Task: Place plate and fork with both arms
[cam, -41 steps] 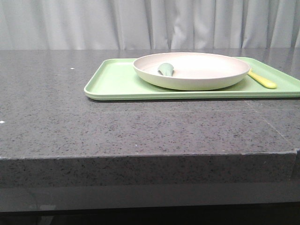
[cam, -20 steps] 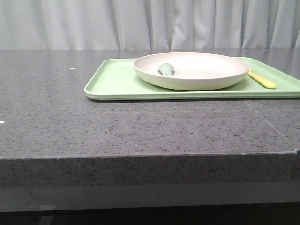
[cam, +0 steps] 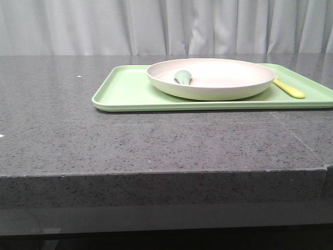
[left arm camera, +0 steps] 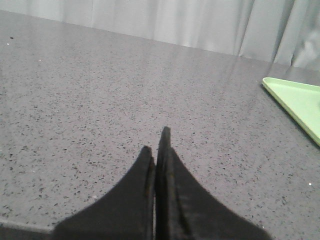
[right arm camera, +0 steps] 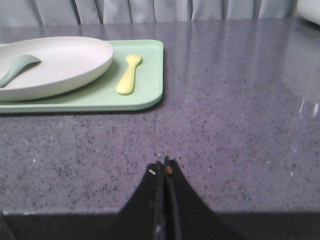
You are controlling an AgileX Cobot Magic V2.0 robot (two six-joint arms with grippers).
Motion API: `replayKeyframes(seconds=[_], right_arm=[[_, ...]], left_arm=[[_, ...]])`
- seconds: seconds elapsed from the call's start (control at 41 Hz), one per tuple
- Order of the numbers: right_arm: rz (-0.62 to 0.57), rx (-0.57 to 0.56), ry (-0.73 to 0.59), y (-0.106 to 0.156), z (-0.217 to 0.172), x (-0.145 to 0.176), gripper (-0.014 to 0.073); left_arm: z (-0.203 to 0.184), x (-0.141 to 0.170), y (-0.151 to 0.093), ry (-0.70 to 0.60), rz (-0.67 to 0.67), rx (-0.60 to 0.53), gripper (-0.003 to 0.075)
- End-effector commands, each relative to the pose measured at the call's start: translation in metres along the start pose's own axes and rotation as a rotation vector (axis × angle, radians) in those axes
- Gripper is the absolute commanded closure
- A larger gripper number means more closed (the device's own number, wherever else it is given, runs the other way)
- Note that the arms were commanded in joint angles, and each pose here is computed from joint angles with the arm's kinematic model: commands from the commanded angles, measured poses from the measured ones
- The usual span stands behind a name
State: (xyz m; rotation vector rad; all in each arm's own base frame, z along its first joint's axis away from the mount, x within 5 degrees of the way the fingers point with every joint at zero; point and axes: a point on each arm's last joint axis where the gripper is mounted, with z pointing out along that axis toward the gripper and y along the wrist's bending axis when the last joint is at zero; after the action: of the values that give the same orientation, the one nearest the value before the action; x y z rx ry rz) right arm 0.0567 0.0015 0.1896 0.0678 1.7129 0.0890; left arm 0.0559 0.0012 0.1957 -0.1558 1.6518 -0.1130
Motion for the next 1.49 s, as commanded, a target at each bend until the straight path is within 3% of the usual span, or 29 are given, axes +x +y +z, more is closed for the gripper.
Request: replayKeyframes(seconds=[0.0,0.317,1.464], right_arm=[[-0.013,0.004,-0.09,-0.0004,-0.0019,-0.0035,0.0709],[-0.017,0.01,-0.015,-0.0009,-0.0019,0.0031,0.0709],[-0.017,0.01,-0.015,-0.0009,-0.0019,0.0031,0.0709]], left_arm=[[-0.0018,-0.0079,-0.0015,-0.103,-0.017,0.02,0.0738],[-0.0018,-0.0079,-0.0015,-0.103,-0.017,0.02,0.0738],[-0.0018,-0.0079,-0.0015,-0.103,-0.017,0.02,0.0738]])
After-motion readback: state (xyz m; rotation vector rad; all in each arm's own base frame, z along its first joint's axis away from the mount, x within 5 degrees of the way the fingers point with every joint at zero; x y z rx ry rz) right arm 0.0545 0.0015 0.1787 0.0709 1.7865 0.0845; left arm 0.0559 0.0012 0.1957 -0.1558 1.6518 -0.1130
